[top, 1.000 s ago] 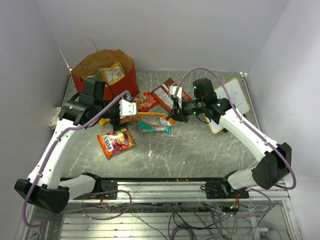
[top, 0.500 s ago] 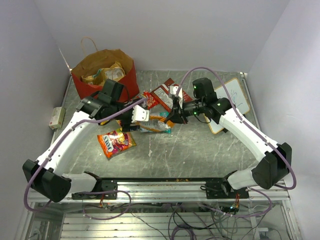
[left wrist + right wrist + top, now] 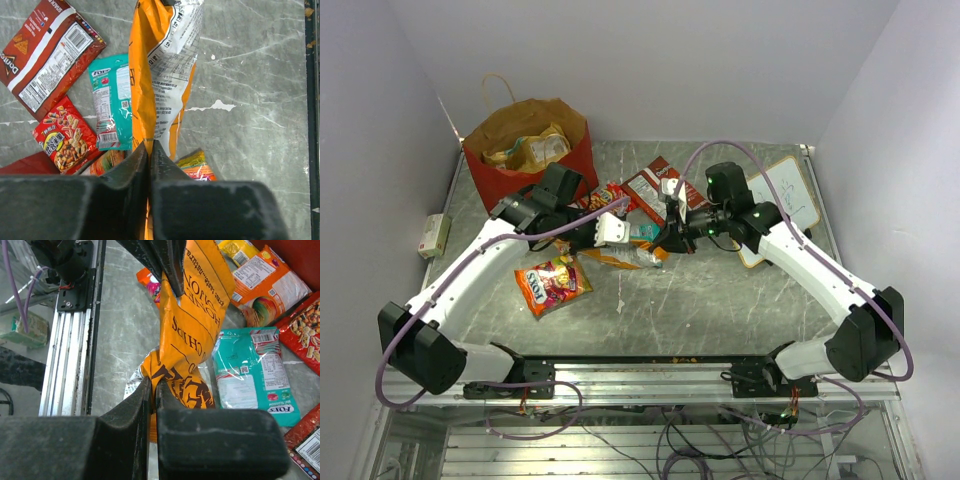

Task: Place the snacks into the paper bag
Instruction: Pick up the snack from the center of the board.

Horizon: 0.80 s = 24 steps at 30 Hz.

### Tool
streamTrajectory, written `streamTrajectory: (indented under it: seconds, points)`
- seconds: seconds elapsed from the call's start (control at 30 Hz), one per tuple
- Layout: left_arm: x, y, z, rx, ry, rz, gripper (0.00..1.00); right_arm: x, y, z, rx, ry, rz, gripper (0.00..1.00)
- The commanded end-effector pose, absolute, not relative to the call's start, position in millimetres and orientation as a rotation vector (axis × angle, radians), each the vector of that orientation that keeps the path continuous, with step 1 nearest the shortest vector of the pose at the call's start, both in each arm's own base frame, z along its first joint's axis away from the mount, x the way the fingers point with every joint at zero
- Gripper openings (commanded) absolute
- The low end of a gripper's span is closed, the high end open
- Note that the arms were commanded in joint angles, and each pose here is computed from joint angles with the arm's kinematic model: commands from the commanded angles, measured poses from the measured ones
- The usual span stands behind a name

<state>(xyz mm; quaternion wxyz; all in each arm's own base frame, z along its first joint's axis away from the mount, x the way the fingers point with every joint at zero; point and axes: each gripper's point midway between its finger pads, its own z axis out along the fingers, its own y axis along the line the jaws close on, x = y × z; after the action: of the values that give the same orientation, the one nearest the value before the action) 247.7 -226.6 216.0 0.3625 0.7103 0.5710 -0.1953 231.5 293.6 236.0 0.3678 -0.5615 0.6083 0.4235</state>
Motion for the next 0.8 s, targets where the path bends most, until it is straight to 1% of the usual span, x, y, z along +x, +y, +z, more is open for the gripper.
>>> streamTrajectory:
  seconds: [0.0,0.07,0.13,0.27,0.33,0.4,0.47,0.53,0.77]
  points:
    - [250,-228,221,1.815,1.458,-0.478,0.08,226,297,256,-1.444,1.453,1.101,0.0]
    - [248,-226,223,1.803,1.473,-0.474,0.07,226,296,255,-1.446,1.454,1.096,0.01]
    - [245,-223,227,1.792,1.486,-0.468,0.07,226,296,254,-1.451,1.454,1.087,0.12]
    - [241,-214,236,1.742,1.53,-0.434,0.07,231,290,256,-1.436,1.457,1.053,0.44]
    - [239,-209,241,1.714,1.553,-0.416,0.07,234,286,259,-1.421,1.46,1.041,0.5]
    - [237,-203,247,1.672,1.587,-0.395,0.07,237,282,264,-1.408,1.459,1.03,0.6]
    - [237,-196,256,1.617,1.624,-0.362,0.07,244,275,268,-1.379,1.467,1.013,0.65]
    - [237,-188,264,1.568,1.673,-0.327,0.07,250,269,273,-1.345,1.471,1.002,0.67]
    - [234,-163,294,1.407,1.77,-0.217,0.07,272,244,276,-1.26,1.51,0.891,0.69]
